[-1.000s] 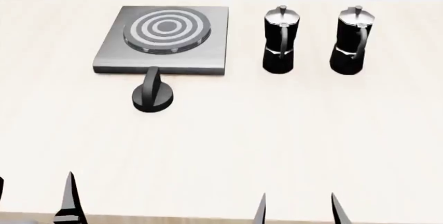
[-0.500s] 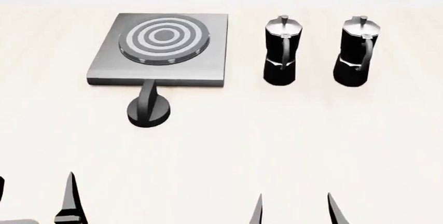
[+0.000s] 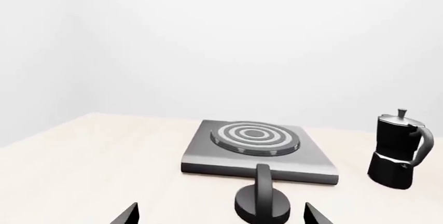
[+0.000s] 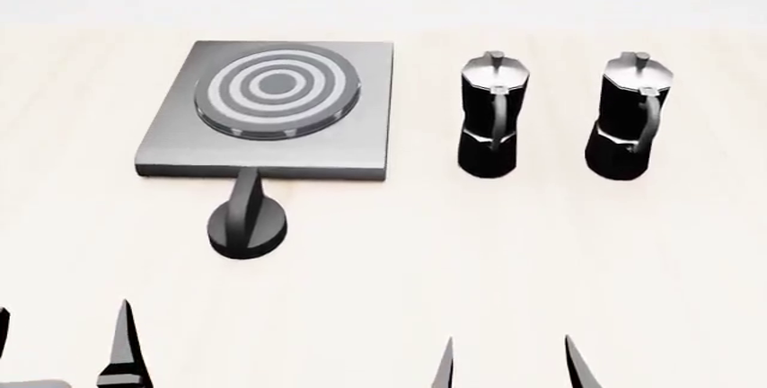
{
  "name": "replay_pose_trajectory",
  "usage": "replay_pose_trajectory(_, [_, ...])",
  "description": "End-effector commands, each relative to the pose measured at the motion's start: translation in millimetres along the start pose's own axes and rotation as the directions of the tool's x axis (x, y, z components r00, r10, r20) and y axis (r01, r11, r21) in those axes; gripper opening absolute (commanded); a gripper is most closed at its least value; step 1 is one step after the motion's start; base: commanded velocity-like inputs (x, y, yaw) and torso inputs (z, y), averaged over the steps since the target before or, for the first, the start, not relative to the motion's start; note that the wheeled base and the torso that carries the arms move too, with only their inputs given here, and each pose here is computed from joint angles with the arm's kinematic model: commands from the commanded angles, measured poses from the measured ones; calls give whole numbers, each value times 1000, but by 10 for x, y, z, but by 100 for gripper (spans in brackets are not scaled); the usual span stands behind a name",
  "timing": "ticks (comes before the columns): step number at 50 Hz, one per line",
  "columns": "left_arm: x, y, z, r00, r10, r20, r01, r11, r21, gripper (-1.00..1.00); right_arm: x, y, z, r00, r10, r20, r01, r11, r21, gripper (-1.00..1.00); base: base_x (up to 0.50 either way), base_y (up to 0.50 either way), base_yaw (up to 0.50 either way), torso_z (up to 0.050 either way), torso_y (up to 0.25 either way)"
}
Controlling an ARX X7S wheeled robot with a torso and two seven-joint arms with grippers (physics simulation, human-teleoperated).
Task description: Turn off the stove.
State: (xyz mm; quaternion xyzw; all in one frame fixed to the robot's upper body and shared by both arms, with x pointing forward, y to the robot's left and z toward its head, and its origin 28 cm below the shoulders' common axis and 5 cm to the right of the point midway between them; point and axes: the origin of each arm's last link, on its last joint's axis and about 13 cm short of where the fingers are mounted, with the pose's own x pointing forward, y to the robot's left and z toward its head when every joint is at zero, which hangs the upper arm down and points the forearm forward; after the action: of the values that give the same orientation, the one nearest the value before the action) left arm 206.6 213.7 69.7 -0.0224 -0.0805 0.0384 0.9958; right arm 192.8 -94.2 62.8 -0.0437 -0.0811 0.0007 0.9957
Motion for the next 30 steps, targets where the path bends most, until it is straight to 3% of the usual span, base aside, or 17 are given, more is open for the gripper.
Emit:
replay_pose_trajectory(1, [6, 14, -10, 1000, 1, 4, -1, 1000, 1, 100, 10, -11, -8, 1000, -7, 2, 7, 1000, -6, 100, 250, 0, 0, 0, 0])
replay_pose_trajectory(30, [8, 14, -9, 1000, 9, 3, -9, 1000, 3, 100, 2, -10, -14, 1000, -7, 1, 7, 1000, -13, 100, 249, 0, 0, 0, 0])
